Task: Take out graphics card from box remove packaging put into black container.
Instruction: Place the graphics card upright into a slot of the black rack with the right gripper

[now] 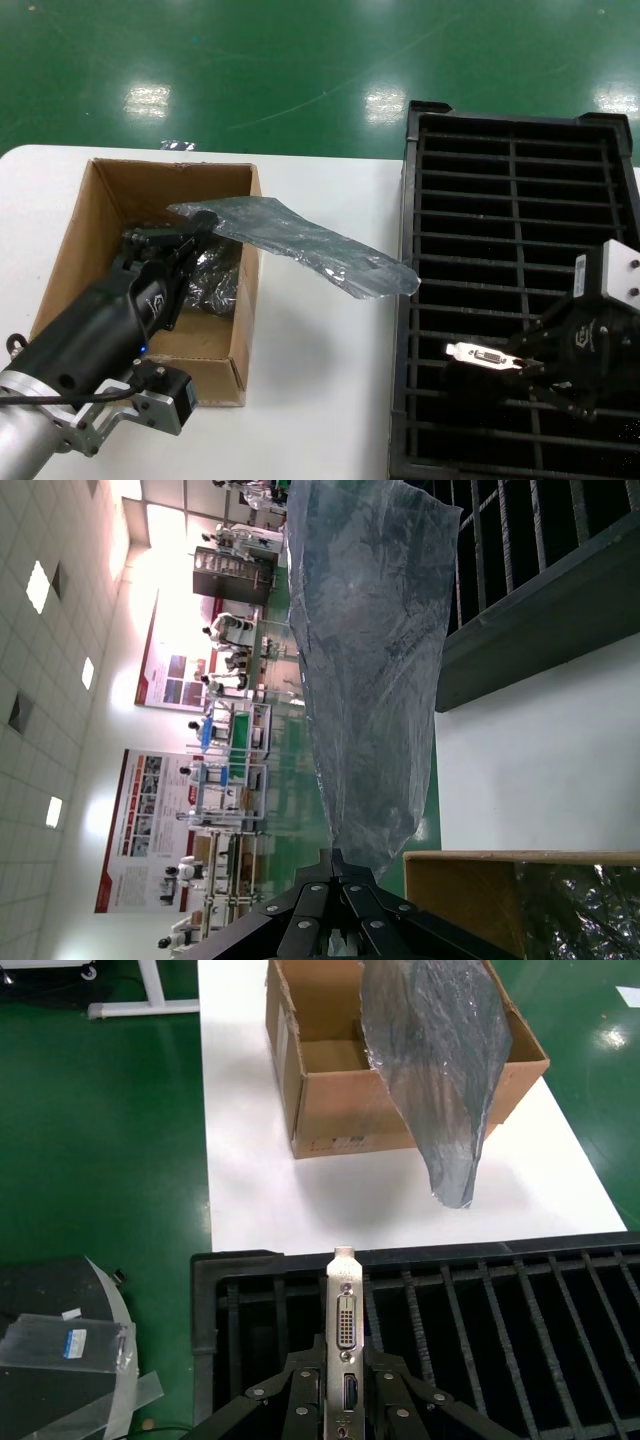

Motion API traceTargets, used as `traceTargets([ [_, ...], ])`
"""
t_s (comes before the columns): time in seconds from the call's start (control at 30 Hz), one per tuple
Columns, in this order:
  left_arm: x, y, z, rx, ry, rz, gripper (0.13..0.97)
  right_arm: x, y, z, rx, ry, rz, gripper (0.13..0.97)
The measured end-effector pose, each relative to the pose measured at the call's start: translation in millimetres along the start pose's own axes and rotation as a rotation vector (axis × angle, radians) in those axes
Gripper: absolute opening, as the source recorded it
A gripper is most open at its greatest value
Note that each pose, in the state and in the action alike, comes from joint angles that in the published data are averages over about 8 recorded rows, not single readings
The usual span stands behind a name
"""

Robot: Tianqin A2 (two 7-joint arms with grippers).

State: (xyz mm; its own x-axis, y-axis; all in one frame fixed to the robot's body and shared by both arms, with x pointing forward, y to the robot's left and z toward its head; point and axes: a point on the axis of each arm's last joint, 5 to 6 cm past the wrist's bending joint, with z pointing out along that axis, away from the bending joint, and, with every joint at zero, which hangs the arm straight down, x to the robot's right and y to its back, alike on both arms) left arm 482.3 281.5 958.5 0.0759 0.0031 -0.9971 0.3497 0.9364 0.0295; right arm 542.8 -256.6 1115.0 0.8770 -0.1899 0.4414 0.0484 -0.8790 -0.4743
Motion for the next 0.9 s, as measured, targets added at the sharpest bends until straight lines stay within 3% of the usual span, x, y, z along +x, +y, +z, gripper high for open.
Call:
traceTargets([
  [0.9,0.0,0.0,0.0,0.0,0.0,0.0,0.138,11,2,13,-0.029,0.018,-0.049,0.193],
])
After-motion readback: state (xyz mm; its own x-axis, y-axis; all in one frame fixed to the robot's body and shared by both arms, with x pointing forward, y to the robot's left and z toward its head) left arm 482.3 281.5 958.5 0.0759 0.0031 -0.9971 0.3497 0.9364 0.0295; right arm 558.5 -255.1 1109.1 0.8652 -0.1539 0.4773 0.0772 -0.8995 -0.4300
